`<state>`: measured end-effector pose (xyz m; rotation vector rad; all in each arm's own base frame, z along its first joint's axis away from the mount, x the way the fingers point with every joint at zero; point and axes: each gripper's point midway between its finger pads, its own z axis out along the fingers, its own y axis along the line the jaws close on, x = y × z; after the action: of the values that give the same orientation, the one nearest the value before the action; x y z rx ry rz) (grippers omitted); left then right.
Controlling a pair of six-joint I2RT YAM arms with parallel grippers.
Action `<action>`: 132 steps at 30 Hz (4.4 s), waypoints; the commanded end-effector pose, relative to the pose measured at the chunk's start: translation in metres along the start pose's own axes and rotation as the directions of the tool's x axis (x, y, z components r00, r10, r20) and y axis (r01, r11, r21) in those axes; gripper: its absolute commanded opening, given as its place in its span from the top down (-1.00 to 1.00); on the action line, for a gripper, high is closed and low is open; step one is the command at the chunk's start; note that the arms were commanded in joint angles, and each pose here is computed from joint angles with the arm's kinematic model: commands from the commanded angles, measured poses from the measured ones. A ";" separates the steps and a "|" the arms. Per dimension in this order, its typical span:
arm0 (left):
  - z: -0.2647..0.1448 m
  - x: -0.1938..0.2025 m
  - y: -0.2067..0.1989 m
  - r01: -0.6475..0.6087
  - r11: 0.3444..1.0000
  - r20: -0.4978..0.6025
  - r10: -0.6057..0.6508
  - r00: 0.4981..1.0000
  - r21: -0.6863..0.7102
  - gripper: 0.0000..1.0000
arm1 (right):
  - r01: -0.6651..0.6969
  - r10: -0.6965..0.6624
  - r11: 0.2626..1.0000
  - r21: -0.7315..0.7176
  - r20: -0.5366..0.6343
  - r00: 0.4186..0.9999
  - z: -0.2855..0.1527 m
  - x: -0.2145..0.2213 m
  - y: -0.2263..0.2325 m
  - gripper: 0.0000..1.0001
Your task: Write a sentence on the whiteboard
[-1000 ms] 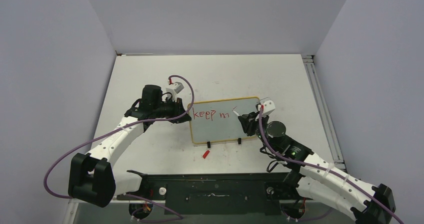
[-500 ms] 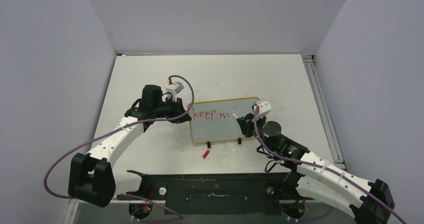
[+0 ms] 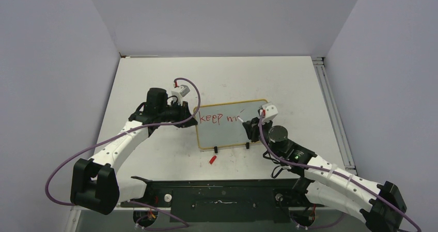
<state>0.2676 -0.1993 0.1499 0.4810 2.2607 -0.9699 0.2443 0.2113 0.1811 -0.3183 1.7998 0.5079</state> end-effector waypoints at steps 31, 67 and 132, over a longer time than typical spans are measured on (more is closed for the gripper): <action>-0.007 -0.018 -0.015 -0.037 0.999 0.048 0.036 0.998 0.025 1.00 | 0.005 -0.011 0.994 0.107 0.055 0.998 -0.008 -0.008 0.000 0.89; -0.007 -0.017 -0.015 -0.038 0.999 0.044 0.037 0.998 0.025 1.00 | 0.011 -0.023 0.994 0.105 0.112 0.993 -0.004 -0.026 0.011 0.89; -0.007 -0.017 -0.016 -0.040 0.999 0.047 0.039 0.998 0.028 1.00 | 0.010 -0.018 0.993 0.117 0.072 0.997 0.002 -0.002 0.013 0.89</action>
<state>0.2649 -0.2007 0.1509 0.4885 2.2610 -0.9699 0.2364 0.2198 0.1655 -0.2744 1.7956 0.3731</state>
